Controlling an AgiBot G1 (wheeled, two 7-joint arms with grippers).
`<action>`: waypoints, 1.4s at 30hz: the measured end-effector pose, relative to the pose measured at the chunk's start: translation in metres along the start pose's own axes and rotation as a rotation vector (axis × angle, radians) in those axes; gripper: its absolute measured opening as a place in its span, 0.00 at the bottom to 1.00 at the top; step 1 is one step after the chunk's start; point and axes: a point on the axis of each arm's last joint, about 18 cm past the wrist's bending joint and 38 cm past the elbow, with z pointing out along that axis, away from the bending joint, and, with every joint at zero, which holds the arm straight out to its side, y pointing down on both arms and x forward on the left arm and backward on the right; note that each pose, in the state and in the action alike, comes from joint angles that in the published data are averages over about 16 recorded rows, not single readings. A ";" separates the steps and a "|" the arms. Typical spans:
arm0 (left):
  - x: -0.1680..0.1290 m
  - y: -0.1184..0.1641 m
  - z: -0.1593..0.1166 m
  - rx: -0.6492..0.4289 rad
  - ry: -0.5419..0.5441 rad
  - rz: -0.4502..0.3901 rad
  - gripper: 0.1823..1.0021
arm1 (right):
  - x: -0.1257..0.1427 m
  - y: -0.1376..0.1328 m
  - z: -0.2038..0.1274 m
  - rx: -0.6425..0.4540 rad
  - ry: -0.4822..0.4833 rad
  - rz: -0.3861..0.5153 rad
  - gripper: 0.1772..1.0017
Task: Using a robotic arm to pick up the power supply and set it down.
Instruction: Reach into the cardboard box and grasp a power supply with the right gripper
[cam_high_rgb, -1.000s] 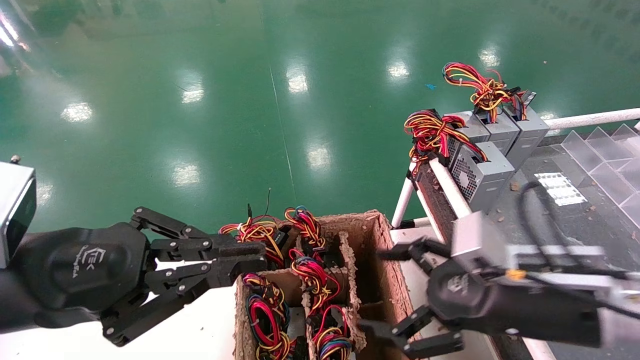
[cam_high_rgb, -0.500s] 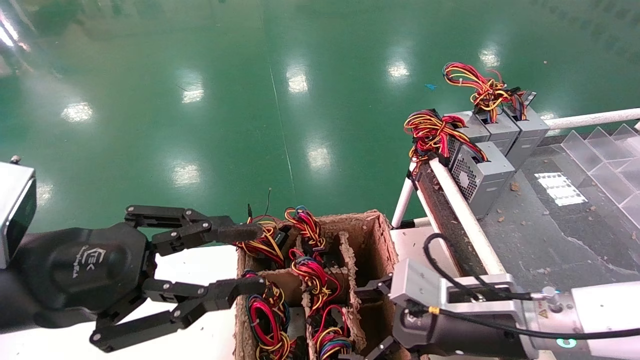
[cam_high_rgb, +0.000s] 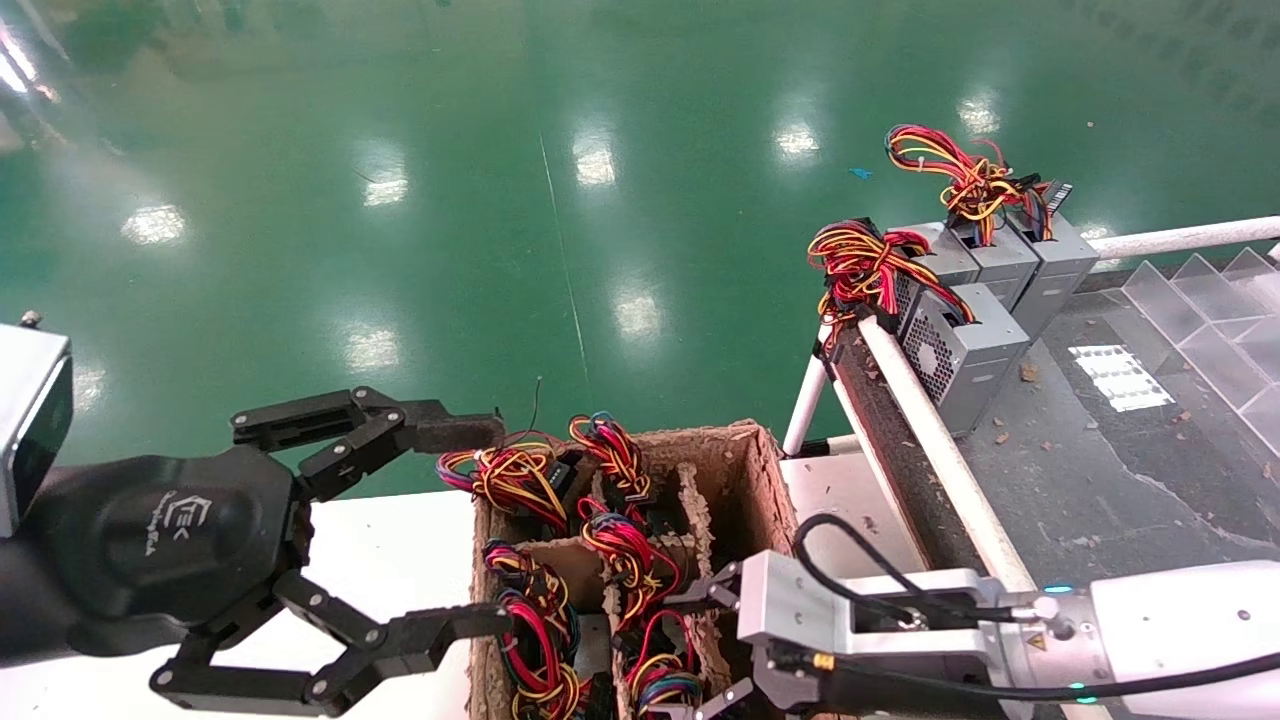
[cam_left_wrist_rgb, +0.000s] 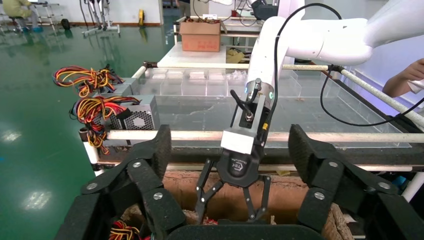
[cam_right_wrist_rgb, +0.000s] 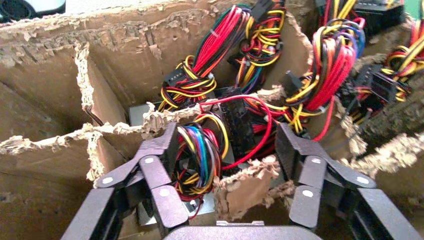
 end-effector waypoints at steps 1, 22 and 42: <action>0.000 0.000 0.000 0.000 0.000 0.000 0.72 | 0.000 0.000 0.001 -0.002 -0.001 -0.006 0.72; 0.000 0.000 0.000 0.000 0.000 0.000 0.99 | -0.001 0.000 0.004 -0.009 -0.006 -0.072 0.18; 0.000 0.000 0.000 0.000 0.000 0.000 1.00 | -0.004 -0.015 -0.030 0.102 -0.004 -0.105 0.07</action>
